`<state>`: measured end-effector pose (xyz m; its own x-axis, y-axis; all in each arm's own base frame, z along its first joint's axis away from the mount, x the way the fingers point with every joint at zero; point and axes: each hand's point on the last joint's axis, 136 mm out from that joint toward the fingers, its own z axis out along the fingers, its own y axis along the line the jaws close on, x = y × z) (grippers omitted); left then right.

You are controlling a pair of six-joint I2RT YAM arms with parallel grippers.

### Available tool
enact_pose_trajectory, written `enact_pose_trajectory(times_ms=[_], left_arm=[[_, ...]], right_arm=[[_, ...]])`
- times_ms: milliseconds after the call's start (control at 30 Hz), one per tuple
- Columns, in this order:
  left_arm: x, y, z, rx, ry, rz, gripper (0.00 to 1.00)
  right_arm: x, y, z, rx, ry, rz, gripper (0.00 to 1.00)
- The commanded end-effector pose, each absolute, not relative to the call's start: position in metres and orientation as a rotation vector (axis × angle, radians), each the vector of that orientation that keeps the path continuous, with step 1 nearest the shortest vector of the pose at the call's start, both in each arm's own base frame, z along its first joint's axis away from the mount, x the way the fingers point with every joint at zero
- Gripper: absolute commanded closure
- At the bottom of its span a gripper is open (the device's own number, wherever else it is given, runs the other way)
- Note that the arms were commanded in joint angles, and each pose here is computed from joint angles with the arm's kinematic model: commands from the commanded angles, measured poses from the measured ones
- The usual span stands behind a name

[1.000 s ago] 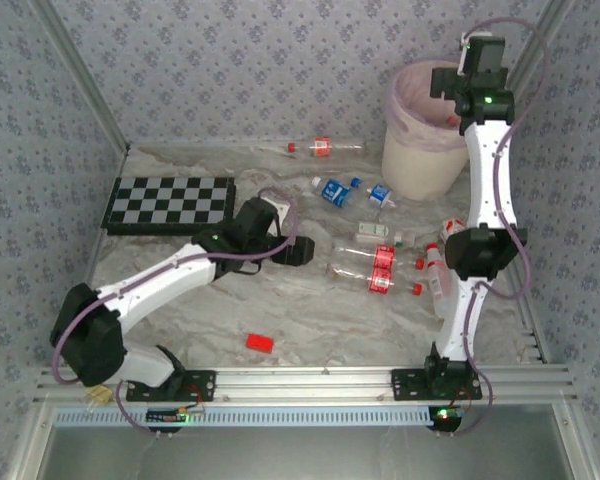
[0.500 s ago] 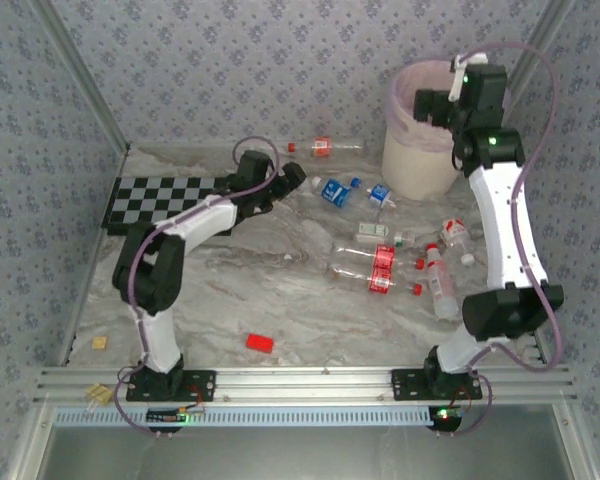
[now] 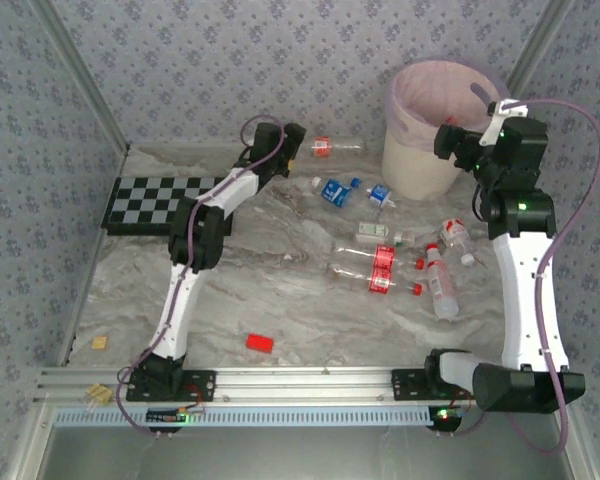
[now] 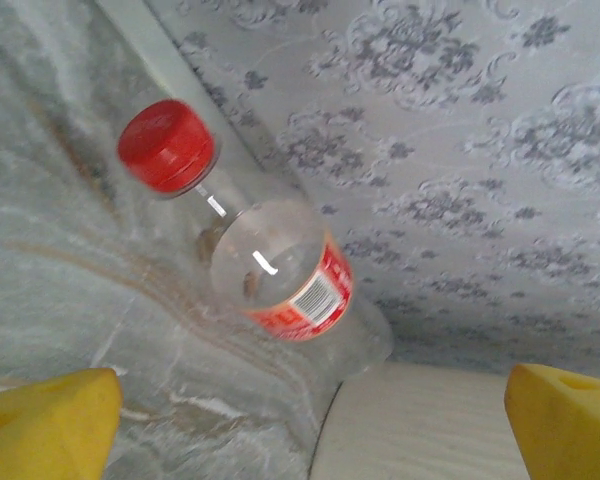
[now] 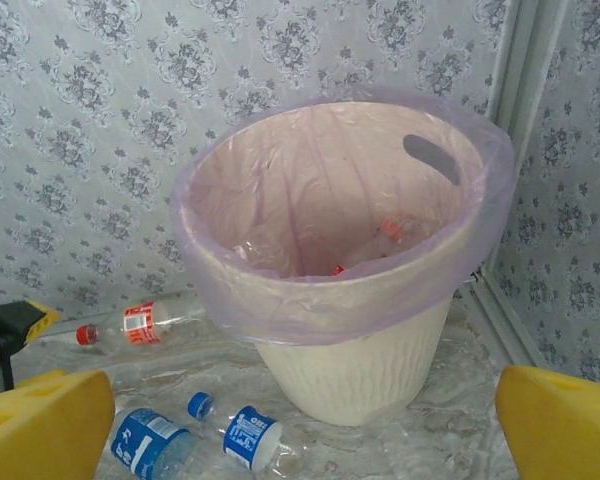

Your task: Put the plastic bottles in the bin

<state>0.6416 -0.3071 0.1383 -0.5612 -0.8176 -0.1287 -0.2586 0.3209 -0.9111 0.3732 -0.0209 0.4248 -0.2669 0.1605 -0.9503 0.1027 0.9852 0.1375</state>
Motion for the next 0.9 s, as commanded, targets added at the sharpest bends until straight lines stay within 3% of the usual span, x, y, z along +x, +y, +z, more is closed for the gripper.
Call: enact_pose_trajectory(times_ms=[0, 867], left_arm=[[0.654, -0.298, 0.135, -1.055, 1.965, -1.187, 0.03], [0.682, -0.287, 0.064, -1.333, 1.891, -1.131, 0.10]], right_arm=[[0.372, -0.019, 0.423, 0.188, 1.840, 0.106, 0.00], [0.371, -0.043, 0.398, 0.262, 1.880, 0.128, 0.00]])
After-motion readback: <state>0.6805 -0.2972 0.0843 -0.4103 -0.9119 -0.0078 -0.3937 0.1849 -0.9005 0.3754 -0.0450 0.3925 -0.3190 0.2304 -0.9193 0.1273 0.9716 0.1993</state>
